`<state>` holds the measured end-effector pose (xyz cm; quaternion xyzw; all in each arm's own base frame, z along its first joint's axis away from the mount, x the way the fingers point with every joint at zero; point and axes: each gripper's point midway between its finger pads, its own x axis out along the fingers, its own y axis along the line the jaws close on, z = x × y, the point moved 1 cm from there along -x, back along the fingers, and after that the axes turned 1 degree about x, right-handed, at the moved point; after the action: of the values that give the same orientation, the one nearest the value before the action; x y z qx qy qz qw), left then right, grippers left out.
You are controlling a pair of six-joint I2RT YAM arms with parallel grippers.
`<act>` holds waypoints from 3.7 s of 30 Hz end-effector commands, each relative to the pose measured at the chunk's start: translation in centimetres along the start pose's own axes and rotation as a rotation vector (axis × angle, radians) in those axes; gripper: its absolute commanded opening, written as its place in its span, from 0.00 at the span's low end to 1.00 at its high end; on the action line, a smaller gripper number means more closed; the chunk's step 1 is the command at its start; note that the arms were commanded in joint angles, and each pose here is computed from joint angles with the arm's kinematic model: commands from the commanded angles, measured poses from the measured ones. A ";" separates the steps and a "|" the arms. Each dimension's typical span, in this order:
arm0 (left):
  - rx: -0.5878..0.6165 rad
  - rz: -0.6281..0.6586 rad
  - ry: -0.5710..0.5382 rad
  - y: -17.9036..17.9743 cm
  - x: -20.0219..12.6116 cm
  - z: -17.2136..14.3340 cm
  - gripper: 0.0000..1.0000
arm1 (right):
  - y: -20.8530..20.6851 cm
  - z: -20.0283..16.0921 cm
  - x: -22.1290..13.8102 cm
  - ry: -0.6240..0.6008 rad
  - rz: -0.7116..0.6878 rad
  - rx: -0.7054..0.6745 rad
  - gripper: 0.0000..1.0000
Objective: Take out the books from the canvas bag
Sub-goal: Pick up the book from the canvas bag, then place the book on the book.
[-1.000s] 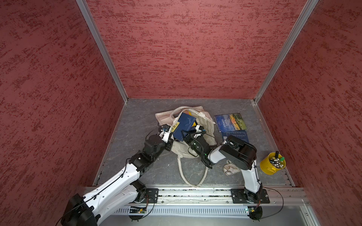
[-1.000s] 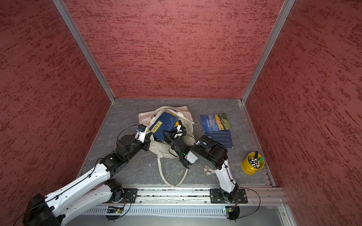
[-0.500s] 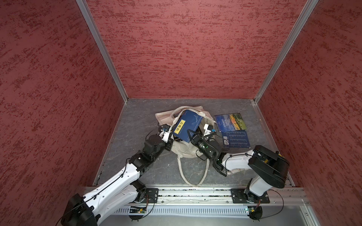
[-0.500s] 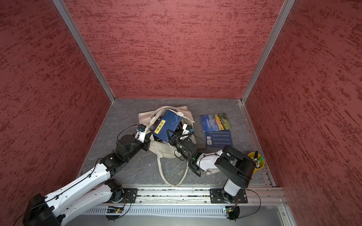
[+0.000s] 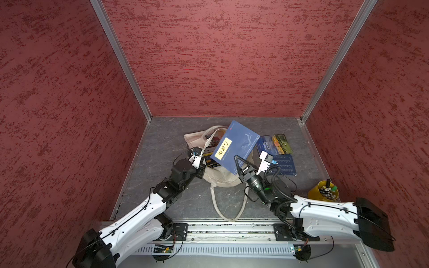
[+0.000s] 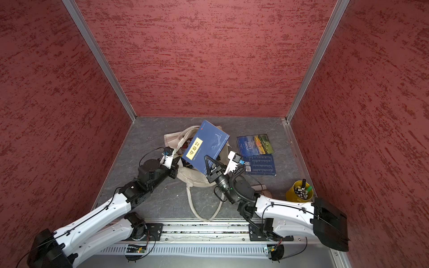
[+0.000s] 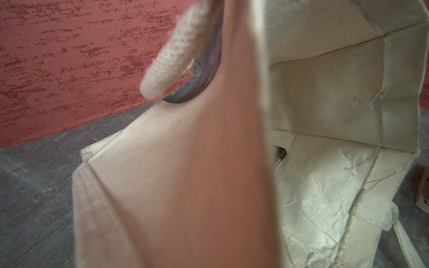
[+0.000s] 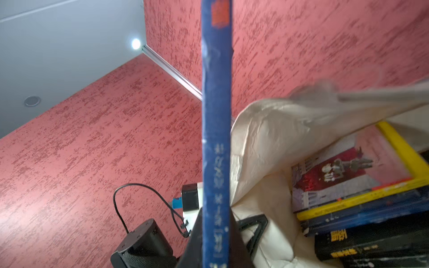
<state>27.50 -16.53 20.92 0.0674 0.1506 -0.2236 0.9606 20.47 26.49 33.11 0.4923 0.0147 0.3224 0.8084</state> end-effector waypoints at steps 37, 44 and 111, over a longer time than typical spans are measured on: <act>-0.025 -0.012 -0.103 -0.1 -0.3 3.3 0.00 | -26.2 8.8 -11.6 -0.446 -0.728 0.231 0.00; -0.020 -0.014 -0.103 -0.3 -0.4 3.3 0.00 | -29.0 8.7 -12.8 -0.476 -0.801 0.277 0.00; -0.009 -0.022 -0.099 -0.4 -0.3 3.3 0.00 | -26.8 10.4 -9.9 -0.402 -0.863 0.408 0.99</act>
<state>27.61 -16.68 20.98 0.0679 0.1507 -0.2248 0.9603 29.79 4.86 13.20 0.6368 0.1286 -0.1538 0.7445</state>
